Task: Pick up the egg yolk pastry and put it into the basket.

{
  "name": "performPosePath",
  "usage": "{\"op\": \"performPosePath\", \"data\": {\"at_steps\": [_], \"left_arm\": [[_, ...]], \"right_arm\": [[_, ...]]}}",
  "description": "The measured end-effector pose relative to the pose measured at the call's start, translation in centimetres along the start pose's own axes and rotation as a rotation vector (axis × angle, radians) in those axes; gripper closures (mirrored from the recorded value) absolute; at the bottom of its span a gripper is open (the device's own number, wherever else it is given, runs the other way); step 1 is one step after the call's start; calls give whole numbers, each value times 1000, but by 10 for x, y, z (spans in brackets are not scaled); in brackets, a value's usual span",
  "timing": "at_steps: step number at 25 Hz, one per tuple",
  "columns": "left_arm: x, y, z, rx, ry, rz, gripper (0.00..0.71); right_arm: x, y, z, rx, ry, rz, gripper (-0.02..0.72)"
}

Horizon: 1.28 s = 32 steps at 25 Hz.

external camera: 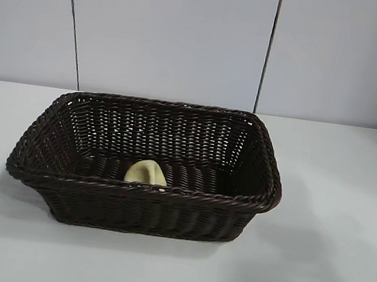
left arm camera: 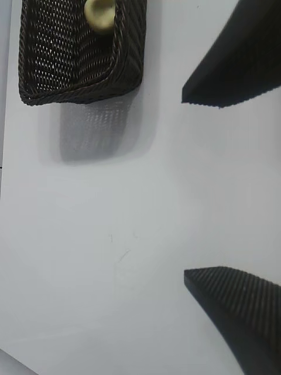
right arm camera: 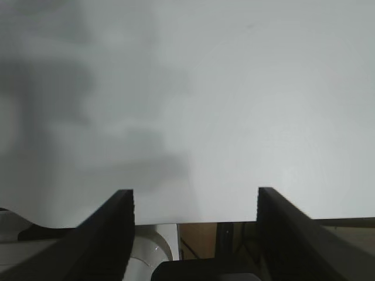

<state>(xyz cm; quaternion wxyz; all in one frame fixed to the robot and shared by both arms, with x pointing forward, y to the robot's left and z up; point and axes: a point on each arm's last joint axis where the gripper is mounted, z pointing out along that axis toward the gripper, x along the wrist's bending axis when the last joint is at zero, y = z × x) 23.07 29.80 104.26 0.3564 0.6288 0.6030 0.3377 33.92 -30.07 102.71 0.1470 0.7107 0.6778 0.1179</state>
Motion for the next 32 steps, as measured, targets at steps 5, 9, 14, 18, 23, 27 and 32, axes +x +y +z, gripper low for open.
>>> {"op": "performPosePath", "data": {"at_steps": [5, 9, 14, 18, 23, 27, 32], "left_arm": [[0, 0, 0, 0, 0, 0, 157], [0, 0, 0, 0, 0, 0, 157], [0, 0, 0, 0, 0, 0, 157], [0, 0, 0, 0, 0, 0, 157], [0, 0, 0, 0, 0, 0, 157], [0, 0, 0, 0, 0, -1, 157], [0, 0, 0, 0, 0, -1, 157]], "right_arm": [[-2, -30, -12, -187, 28, 16, 258], [-3, -46, -28, -345, 44, 26, 258], [-5, -63, -41, -489, 56, 34, 258], [-7, -77, -48, -588, 63, 39, 258], [-8, -91, -53, -689, 70, 45, 258], [-8, -92, -53, -691, 70, 45, 258], [-8, -92, -53, -691, 70, 45, 258]]}}
